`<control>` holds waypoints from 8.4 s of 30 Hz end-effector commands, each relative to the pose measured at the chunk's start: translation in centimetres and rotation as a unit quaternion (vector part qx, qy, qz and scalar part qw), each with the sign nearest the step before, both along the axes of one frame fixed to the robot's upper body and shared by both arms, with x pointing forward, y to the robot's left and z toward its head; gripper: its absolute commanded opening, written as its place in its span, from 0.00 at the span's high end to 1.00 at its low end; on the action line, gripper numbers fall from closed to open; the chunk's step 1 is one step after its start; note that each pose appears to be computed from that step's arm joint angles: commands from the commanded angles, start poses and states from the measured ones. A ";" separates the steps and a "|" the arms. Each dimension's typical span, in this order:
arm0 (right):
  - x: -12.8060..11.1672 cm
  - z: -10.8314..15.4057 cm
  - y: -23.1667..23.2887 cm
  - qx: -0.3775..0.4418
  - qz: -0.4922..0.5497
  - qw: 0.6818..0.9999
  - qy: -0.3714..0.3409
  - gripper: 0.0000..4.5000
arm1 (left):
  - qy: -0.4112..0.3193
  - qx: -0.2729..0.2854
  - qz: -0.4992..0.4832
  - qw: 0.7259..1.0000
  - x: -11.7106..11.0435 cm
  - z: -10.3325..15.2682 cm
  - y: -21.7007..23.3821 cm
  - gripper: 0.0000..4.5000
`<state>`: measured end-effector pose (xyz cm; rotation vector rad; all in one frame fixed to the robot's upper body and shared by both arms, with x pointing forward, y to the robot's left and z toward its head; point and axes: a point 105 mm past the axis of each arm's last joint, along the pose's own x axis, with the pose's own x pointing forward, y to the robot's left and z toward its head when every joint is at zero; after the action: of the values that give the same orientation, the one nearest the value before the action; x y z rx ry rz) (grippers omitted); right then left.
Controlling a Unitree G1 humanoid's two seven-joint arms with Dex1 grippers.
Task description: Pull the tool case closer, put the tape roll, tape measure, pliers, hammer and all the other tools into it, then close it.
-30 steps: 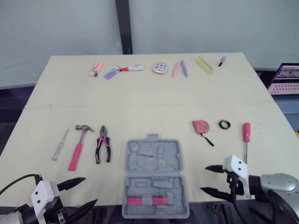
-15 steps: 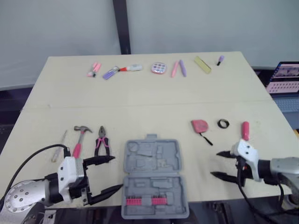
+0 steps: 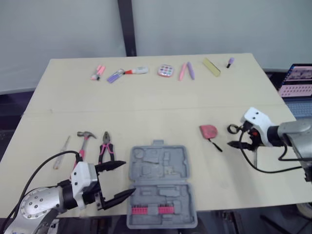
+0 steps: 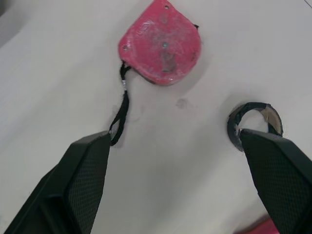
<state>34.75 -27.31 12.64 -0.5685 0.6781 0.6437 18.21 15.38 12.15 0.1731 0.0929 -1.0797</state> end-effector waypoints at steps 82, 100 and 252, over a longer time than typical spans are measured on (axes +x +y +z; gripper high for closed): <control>-6.6 5.0 19.0 0.252 0.165 0.951 0.070 0.99 | 0.042 0.011 0.133 0.990 -2.9 -1.7 7.9 0.00; -7.0 1.3 27.4 0.229 0.256 0.935 0.085 0.99 | 0.026 0.020 0.104 0.994 -2.3 -2.7 7.5 0.00; -5.4 3.8 27.7 0.376 0.275 0.884 -0.042 0.50 | 0.002 0.035 0.111 0.993 -2.1 -0.5 5.5 0.00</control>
<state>29.94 1.45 14.57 -0.0649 0.1905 1.3162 16.11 21.19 10.59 0.2104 0.1864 -0.8375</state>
